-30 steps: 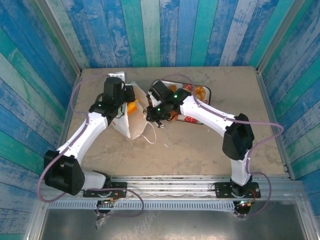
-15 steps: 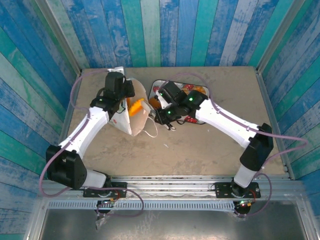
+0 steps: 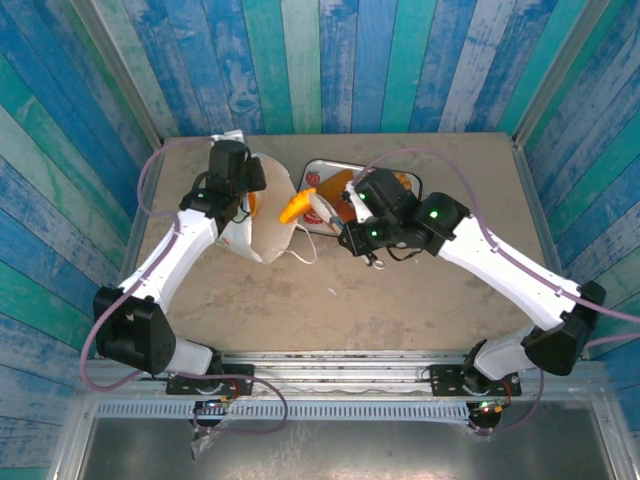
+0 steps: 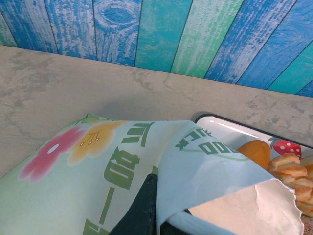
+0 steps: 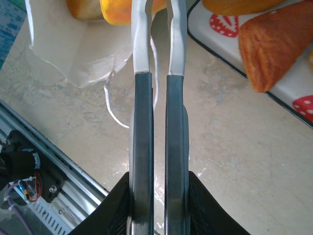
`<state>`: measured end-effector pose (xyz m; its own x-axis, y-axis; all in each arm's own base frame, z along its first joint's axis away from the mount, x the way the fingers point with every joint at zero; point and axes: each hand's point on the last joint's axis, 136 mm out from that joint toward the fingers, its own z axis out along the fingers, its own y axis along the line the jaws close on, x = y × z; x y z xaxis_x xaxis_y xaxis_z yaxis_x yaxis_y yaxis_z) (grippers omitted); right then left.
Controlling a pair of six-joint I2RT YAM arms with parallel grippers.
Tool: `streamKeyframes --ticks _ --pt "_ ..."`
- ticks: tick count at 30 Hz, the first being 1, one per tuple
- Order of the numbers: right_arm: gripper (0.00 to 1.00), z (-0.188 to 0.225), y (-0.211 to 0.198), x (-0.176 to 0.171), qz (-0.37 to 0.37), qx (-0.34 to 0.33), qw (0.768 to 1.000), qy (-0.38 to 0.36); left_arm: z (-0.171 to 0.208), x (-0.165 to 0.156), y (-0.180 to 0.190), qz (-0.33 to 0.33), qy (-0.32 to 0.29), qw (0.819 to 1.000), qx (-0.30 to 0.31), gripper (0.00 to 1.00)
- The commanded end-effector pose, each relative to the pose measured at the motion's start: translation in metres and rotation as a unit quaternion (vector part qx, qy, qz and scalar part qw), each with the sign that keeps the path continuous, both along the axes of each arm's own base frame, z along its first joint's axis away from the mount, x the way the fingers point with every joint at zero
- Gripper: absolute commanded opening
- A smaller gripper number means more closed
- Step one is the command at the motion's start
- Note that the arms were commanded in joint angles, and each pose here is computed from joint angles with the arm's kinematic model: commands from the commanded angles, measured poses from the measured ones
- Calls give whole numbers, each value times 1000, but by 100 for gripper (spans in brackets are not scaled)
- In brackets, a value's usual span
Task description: Take the fake bread out of the paper bag
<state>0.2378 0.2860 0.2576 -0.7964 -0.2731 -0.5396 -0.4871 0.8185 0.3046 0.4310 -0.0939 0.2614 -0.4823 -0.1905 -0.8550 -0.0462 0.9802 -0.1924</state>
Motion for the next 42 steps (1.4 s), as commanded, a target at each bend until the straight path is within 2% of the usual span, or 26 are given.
streamKeyframes --ticks 1,7,16,23,32,42 --pt "1 16 -25 10 -46 8 998 -32 0 4 6 14 3 1000 5 7" --pt "2 14 -65 30 -116 13 992 -36 0 1 5 9 2 1000 3 7" --pt "3 -13 -110 65 -205 9 978 -41 0 -1 3 2 1 1000 -1 7" --pt "5 -28 -111 95 -219 16 975 -45 0 -3 2 -3 1 1000 -4 7" --pt "4 -55 -90 128 -194 2 980 -37 -1 -3 0 -8 2 1000 -8 7" --pt "4 -76 -75 147 -179 1 983 -33 -2 -4 -1 -10 2 1000 -10 7"
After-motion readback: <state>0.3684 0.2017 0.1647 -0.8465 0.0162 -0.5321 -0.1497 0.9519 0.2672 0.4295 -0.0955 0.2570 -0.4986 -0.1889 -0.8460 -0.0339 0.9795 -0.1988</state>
